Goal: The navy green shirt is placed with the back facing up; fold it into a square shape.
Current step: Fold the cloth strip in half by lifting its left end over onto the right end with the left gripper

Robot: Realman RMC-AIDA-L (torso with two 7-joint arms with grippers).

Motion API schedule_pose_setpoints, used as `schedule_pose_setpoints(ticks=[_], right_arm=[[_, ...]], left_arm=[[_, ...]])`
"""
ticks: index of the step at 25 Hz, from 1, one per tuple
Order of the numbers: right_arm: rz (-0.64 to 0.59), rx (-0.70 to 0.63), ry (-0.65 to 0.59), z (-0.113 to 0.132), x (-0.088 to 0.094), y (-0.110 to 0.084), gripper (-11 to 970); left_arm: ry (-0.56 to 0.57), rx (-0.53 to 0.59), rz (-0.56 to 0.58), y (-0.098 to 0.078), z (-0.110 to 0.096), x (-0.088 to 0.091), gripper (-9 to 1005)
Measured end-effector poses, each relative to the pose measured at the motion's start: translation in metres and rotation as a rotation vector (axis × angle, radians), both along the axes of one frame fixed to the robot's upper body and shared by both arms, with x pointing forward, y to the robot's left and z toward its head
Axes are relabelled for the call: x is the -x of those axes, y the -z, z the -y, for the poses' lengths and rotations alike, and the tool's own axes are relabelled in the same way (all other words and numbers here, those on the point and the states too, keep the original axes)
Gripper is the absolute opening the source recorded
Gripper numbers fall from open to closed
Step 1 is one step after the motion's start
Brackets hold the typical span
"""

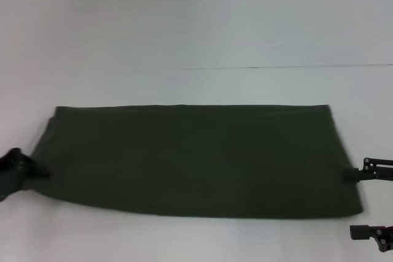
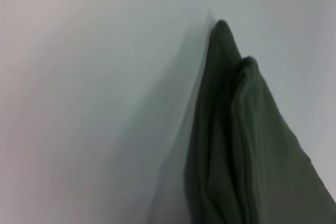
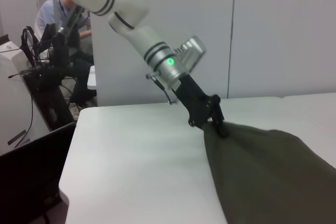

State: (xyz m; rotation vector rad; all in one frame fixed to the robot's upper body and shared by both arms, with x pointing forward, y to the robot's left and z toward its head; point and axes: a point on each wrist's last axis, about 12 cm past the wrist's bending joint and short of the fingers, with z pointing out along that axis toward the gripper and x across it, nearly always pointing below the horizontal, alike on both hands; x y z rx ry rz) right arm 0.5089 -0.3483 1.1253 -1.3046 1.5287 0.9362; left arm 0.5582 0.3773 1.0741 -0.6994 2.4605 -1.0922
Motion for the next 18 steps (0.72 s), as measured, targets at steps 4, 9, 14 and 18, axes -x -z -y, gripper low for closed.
schedule_pose_setpoints(ticks=[4,9,14,18], right_arm=[[-0.018,-0.001,0.014,0.000,-0.001,0.000,914],[-0.023,-0.008,0.036,0.001,-0.002,0.000,914],[-0.033,-0.014,0.053,0.003,0.000,0.001,915],[-0.045,-0.027,0.076,0.005,0.001,0.002,915]], left_arm=[[-0.023,-0.029,0.017,-0.010,-0.022,0.008,54],[-0.032,-0.076,0.029,-0.021,-0.047,0.024,66],[-0.044,-0.114,0.038,-0.021,-0.059,0.033,77],[-0.009,-0.058,0.120,-0.027,-0.049,0.024,85]])
